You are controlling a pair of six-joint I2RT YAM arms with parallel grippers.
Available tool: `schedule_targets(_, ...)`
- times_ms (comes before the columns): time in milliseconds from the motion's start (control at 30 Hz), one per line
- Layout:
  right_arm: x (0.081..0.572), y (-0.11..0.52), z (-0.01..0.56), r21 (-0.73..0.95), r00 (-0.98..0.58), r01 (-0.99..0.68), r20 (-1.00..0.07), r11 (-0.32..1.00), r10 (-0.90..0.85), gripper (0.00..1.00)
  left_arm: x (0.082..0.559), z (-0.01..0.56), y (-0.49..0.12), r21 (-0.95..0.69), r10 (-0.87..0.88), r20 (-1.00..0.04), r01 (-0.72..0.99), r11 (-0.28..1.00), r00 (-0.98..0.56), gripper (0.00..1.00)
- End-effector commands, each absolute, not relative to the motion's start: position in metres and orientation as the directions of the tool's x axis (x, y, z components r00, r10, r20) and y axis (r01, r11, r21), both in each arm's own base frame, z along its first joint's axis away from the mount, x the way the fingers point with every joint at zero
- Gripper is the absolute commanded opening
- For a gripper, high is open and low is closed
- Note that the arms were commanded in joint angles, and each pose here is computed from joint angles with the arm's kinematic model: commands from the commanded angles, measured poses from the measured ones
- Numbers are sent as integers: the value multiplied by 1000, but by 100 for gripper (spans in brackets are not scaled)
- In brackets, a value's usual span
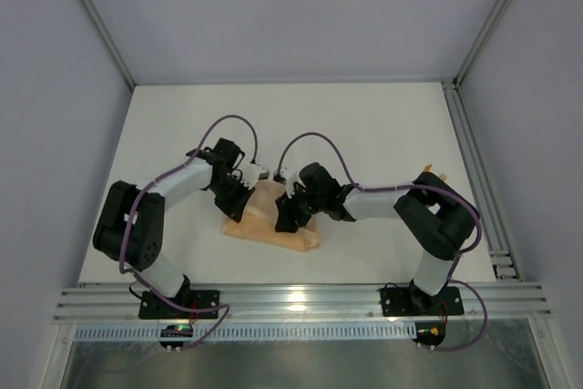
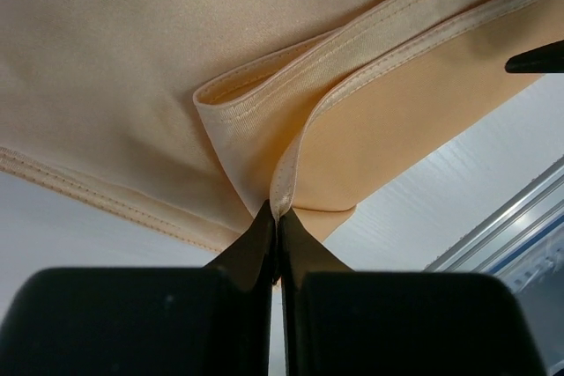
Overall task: Fold the napkin into a case and place the utensils inside
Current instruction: Fold the lower triangle-folded napkin at the center of the board.
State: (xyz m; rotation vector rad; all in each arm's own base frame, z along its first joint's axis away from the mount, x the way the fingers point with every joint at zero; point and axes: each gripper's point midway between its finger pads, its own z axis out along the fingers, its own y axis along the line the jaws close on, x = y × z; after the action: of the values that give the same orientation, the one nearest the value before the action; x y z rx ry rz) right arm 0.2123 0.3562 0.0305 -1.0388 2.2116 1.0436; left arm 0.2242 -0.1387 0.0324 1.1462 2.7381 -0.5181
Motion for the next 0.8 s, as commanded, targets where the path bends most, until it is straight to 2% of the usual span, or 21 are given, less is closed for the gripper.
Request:
schedule_targets(0, 215, 365, 42, 398, -532, -840, -740, 369, -412, 51, 236, 51, -159, -299, 611, -360, 708, 640, -705, 0)
schedule_targets(133, 212, 375, 58, 407, -498, -863, -787, 300, -365, 43, 238, 60, -160, -273, 611, -421, 736, 619, -670, 2)
schedule_targets(200, 212, 379, 61, 419, -500, -863, -788, 281, -360, 43, 240, 60, -161, -259, 617, -436, 748, 611, -655, 7)
schedule_targets(333, 216, 390, 65, 440, -508, -860, -789, 259, -346, 43, 244, 54, -164, -268, 596, -444, 734, 624, -669, 8)
schedule_targets(667, 218, 388, 40, 462, -549, -834, -740, 301, -388, 43, 254, 37, -168, -301, 550, -425, 685, 663, -719, 8)
schedule_targets(767, 215, 383, 33, 468, -561, -827, -725, 313, -398, 40, 260, 38, -162, -293, 522, -425, 658, 693, -739, 7)
